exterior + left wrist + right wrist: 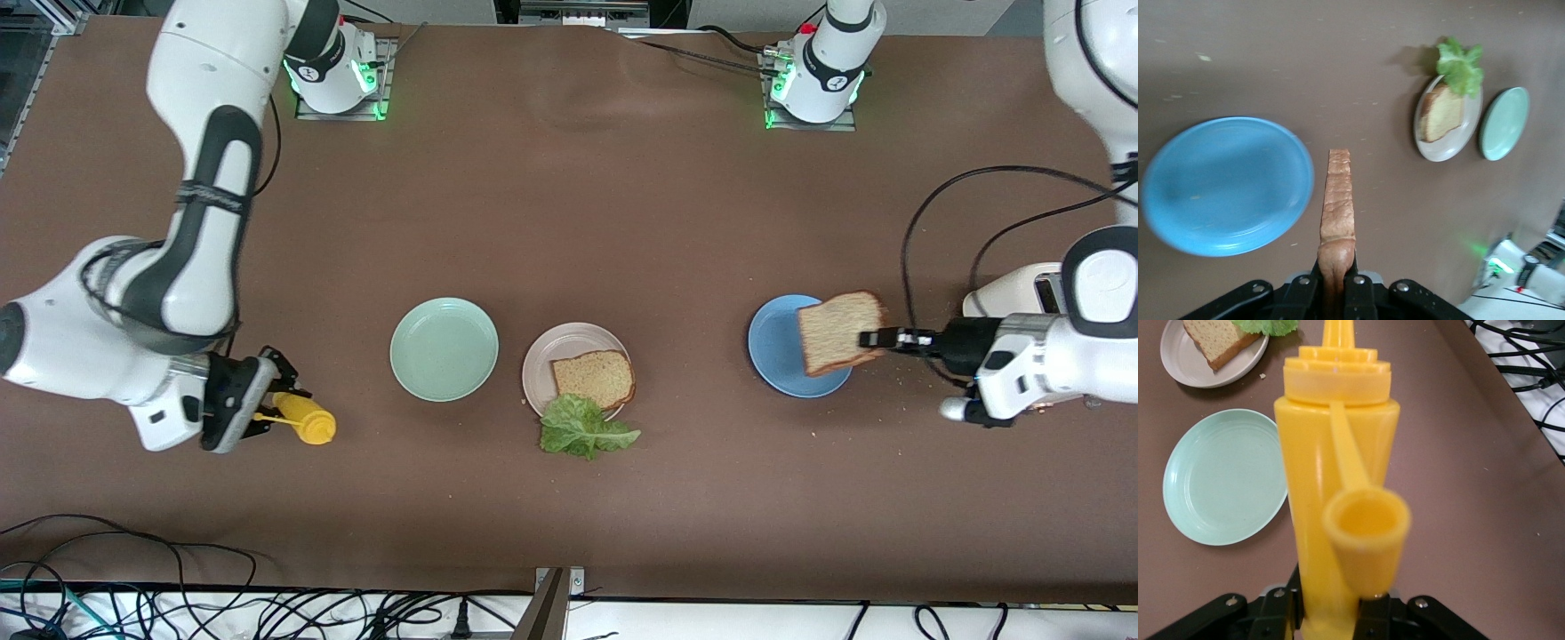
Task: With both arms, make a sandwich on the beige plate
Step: 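Carry the toast slice with the left gripper over the lettuce, then lower the toast onto the lettuce with the left gripper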
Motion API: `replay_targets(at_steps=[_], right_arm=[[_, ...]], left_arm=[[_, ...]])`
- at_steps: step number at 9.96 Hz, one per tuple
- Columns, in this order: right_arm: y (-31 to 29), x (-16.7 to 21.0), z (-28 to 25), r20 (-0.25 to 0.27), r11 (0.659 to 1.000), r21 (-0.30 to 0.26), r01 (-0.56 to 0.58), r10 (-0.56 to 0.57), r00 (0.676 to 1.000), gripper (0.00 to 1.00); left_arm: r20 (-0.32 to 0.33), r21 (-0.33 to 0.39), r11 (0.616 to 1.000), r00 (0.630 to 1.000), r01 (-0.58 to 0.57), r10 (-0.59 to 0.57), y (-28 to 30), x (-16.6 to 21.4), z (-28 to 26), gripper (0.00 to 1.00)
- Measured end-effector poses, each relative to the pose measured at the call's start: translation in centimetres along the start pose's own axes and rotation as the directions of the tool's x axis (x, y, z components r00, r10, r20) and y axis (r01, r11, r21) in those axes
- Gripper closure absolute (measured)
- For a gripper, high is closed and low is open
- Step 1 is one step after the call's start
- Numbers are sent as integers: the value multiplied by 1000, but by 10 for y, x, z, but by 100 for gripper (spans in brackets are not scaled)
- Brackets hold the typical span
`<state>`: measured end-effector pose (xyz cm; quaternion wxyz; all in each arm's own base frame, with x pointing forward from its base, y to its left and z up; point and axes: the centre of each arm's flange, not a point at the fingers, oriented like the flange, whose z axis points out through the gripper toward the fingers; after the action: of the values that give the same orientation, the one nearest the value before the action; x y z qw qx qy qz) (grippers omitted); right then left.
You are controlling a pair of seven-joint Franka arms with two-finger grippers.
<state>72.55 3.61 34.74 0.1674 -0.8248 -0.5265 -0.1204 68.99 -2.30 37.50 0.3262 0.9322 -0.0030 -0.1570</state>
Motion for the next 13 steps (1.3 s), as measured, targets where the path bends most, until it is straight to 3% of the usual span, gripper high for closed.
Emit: replay_targets(at_steps=[2, 5, 7, 9, 11, 13], right_arm=[[8, -29, -4, -100, 998, 65, -11, 17, 995, 67], [7, -82, 13, -292, 987, 160, -1, 48, 955, 67], [2, -118, 23, -372, 978, 199, 55, 23, 928, 67], [5, -155, 30, -445, 969, 220, 110, 0, 895, 67], [11, -192, 48, -521, 965, 222, 142, -6, 853, 67], [14, -219, 63, -562, 964, 208, 164, -20, 827, 67]], left_arm=[[-13, -189, 981, 999, 37, -40, 28, 18, 29, 90], [-73, -358, 932, 993, 59, -90, 73, 48, 85, 90], [-110, -453, 888, 983, 85, -150, 99, 67, 135, 90], [-116, -499, 859, 973, 117, -200, 107, 77, 172, 90], [-149, -484, 867, 965, 119, -216, 113, 82, 198, 90], [-170, -497, 864, 968, 78, -185, 122, 84, 232, 90]])
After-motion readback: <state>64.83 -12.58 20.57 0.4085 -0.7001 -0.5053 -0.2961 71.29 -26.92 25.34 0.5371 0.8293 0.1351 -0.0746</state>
